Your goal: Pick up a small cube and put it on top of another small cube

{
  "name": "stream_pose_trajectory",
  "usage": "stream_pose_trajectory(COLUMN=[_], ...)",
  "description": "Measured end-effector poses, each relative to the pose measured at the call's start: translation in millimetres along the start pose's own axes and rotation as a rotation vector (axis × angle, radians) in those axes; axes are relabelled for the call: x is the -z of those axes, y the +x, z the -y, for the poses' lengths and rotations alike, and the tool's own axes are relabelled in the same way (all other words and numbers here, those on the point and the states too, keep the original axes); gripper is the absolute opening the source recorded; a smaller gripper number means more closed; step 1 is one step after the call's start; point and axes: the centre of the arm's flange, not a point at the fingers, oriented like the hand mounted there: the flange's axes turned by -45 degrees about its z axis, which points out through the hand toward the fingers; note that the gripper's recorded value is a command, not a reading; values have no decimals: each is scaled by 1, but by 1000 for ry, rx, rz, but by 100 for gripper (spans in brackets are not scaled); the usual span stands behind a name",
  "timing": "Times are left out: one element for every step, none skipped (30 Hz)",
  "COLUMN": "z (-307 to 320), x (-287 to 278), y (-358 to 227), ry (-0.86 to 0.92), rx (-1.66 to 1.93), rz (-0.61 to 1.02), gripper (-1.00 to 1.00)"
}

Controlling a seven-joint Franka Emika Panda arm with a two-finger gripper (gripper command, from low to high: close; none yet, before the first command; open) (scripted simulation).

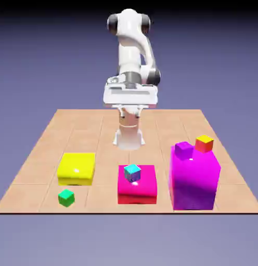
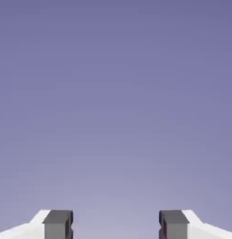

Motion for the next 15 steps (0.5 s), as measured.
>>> stream_pose_trajectory(z=[-4,-8,-12,-16,-20,-25,-29,-34,-39,-44,-49,-54,-59,-64,-69], x=[-6,-12,-19,-25,-31,-38,-44,-50,-57,-63,-70,-76,-83,-89,-96], y=[1,3,4,5,5,6,6,7,7,7,6,6,5,5,4], ry=[-7,-14,-22,-31,-41,-52,-63,-76,-89,-102,-117,-133,-149,-166,-184], rx=[-48,-95,-143,-191,-239,-286,-334,-382,-430,-477,-525,-573,-620,-668,-715], rz=[19,37,55,73,90,107,124,141,157,172,188,202,217,231,244], gripper=[0,0,0,0,0,0,0,0,0,0,0,0,0,0,0])
